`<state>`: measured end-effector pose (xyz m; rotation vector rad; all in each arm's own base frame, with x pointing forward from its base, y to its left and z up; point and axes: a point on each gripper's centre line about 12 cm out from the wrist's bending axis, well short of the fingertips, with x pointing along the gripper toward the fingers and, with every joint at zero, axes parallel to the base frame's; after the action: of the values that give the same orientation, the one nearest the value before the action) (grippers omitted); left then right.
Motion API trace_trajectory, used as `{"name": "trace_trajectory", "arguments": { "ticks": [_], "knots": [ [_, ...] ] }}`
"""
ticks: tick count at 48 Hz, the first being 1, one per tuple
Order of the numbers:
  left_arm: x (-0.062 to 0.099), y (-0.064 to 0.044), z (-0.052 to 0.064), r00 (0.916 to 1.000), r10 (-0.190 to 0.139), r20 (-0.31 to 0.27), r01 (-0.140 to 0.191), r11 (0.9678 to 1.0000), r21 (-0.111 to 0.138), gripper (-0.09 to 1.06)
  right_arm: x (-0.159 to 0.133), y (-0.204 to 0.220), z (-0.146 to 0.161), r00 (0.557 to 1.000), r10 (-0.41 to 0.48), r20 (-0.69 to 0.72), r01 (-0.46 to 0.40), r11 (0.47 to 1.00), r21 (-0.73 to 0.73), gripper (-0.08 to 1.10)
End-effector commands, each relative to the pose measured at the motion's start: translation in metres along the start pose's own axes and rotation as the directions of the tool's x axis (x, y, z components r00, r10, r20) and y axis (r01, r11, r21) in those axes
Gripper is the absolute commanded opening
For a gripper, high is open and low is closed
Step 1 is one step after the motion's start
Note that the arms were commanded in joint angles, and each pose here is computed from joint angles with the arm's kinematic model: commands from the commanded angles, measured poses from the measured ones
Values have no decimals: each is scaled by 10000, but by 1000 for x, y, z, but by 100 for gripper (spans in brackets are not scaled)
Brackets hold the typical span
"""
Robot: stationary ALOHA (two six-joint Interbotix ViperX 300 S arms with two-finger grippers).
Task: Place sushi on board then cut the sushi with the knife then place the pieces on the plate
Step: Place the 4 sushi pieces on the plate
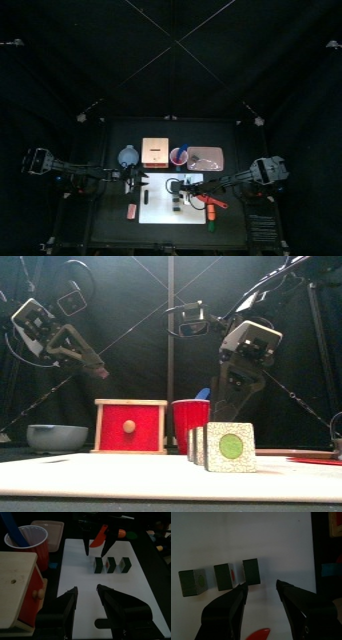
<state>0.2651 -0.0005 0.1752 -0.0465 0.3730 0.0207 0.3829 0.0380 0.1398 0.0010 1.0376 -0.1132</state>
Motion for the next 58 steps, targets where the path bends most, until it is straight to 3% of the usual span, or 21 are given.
{"name": "trace_trajectory", "arguments": {
  "ticks": [1, 26, 58],
  "knots": [
    [1, 0, 5, 9999, 27, 138, -26, 10000, -66, 77, -5, 1, 15, 9995, 10, 310, -11, 10000, 21, 84],
    [1, 0, 4, 9999, 30, 138, -29, 10000, -72, 77, -1, 6, 30, 9985, 78, 550, -76, 10000, -40, 84],
    [1, 1, 3, 9999, 47, 92, -46, 9999, -92, 77, 12, 12, 42, 9982, 483, 352, -522, 9913, 1205, 85]
  ]
}}
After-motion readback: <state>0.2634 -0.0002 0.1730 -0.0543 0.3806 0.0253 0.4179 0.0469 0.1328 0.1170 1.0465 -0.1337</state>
